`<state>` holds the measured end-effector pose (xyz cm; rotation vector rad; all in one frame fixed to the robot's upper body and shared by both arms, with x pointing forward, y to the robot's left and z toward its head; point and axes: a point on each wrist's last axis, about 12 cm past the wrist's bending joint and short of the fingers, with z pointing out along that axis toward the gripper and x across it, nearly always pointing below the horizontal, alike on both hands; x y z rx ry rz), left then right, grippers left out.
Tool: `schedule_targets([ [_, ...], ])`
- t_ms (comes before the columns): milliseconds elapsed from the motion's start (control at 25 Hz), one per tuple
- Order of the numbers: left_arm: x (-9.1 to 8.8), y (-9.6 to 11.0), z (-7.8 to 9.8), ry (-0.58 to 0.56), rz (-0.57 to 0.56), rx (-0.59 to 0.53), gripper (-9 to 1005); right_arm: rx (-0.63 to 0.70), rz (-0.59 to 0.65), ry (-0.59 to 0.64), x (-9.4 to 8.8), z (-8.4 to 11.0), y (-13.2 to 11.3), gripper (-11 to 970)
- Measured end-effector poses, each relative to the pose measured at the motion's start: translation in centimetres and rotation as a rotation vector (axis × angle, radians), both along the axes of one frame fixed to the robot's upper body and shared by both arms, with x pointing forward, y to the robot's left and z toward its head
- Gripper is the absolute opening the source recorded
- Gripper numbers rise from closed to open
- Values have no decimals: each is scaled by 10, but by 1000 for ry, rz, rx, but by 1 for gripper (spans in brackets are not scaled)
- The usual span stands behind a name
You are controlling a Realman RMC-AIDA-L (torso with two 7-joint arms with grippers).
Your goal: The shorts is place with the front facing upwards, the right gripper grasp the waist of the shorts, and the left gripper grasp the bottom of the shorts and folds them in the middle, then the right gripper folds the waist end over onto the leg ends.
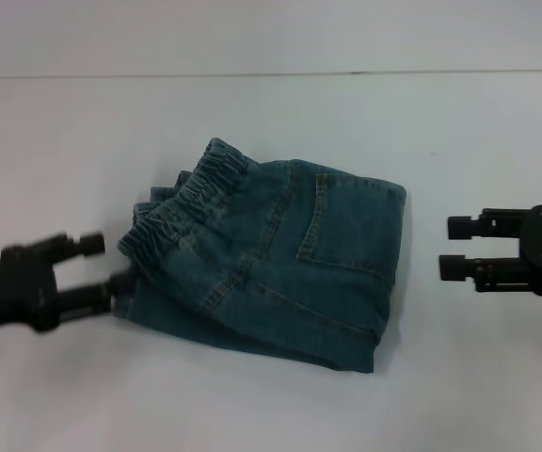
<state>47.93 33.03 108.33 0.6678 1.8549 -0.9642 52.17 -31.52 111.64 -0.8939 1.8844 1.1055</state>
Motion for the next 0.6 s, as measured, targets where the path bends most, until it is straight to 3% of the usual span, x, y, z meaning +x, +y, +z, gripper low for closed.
schedule_targets([
  [280, -13, 8, -9, 73, 3, 28, 827, -30, 34, -31, 7, -11, 21, 753],
  [600, -14, 4, -11, 89, -1, 19, 828, -69, 44, -49, 16, -16, 34, 751],
])
